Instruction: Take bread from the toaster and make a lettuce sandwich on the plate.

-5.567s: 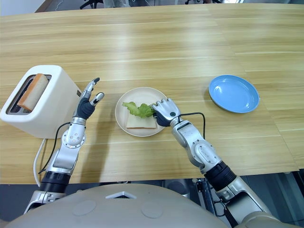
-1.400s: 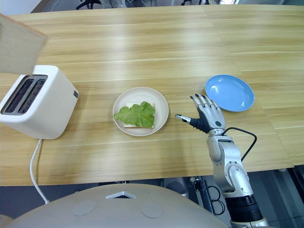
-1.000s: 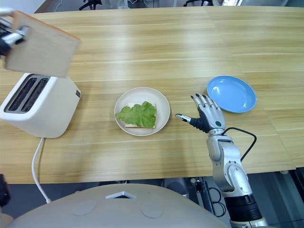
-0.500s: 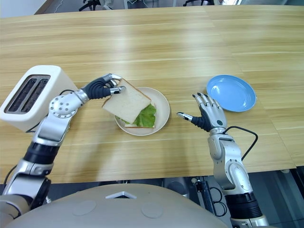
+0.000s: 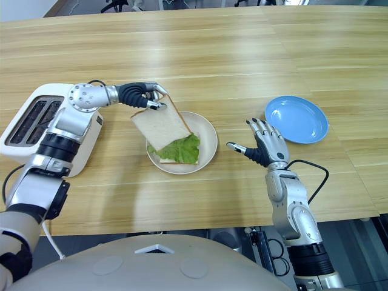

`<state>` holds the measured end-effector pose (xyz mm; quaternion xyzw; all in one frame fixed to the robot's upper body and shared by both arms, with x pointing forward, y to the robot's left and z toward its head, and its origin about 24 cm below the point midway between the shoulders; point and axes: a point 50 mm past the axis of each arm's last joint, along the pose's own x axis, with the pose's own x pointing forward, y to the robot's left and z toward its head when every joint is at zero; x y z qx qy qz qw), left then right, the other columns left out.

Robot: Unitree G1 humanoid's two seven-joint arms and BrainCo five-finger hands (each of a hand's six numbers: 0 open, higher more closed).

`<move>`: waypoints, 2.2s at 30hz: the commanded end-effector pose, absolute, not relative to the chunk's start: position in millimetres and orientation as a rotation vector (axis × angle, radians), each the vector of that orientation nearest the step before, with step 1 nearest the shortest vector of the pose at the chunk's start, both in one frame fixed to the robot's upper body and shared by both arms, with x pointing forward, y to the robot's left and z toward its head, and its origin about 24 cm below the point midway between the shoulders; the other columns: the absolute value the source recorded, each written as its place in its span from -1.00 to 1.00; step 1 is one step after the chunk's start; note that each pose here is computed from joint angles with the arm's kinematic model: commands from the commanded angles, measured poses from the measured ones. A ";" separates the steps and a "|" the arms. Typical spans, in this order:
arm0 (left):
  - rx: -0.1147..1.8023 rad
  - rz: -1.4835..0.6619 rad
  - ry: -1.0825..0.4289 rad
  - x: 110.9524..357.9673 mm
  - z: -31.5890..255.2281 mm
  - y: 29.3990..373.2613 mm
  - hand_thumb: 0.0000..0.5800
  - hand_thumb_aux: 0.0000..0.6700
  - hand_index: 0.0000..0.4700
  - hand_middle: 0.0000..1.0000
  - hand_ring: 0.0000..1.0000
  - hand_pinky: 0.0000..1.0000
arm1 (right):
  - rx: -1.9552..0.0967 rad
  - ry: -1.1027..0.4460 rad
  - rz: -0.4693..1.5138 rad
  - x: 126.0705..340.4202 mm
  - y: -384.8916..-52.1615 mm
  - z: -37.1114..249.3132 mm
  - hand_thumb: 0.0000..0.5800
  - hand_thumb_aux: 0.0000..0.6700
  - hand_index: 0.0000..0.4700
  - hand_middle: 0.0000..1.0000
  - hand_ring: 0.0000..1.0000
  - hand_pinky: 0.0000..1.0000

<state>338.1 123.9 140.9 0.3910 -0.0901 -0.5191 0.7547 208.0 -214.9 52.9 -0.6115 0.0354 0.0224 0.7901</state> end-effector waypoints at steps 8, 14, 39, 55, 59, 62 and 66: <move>1.031 -1.397 -0.089 346.4 134.7 103.3 1.00 1.00 0.96 1.00 1.00 1.00 | -1.304 0.095 0.070 207.0 -219.4 49.4 -1.00 -1.00 -1.00 -1.00 -1.00 -1.00; 1.138 -1.439 0.001 357.5 125.7 98.7 1.00 1.00 0.96 1.00 1.00 1.00 | -1.306 0.095 0.083 205.2 -218.9 49.6 -1.00 -1.00 -1.00 -1.00 -1.00 -1.00; 1.225 -1.510 -0.065 361.4 123.7 51.1 1.00 1.00 0.96 1.00 1.00 1.00 | -1.317 0.066 0.152 201.0 -211.7 51.2 -1.00 -1.00 -1.00 -1.00 -1.00 -1.00; 1.283 -1.515 -0.047 360.5 117.7 46.4 1.00 1.00 0.96 1.00 1.00 1.00 | -1.314 0.068 0.161 202.5 -208.4 48.5 -1.00 -1.00 -1.00 -1.00 -1.00 -1.00; 1.342 -1.465 -0.012 363.1 108.3 49.7 1.00 1.00 0.96 1.00 1.00 1.00 | -1.315 0.065 0.169 202.4 -207.6 48.6 -1.00 -1.00 -1.00 -1.00 -1.00 -1.00; 1.370 -1.434 -0.002 363.9 102.7 49.4 1.00 1.00 0.96 1.00 1.00 1.00 | -1.317 0.061 0.176 202.4 -206.5 48.8 -1.00 -1.00 -1.00 -1.00 -1.00 -1.00; 1.462 -1.416 0.003 360.1 85.1 47.7 1.00 1.00 0.96 1.00 1.00 1.00 | -1.324 0.028 0.229 201.3 -198.5 49.1 -1.00 -1.00 -1.00 -1.00 -1.00 -1.00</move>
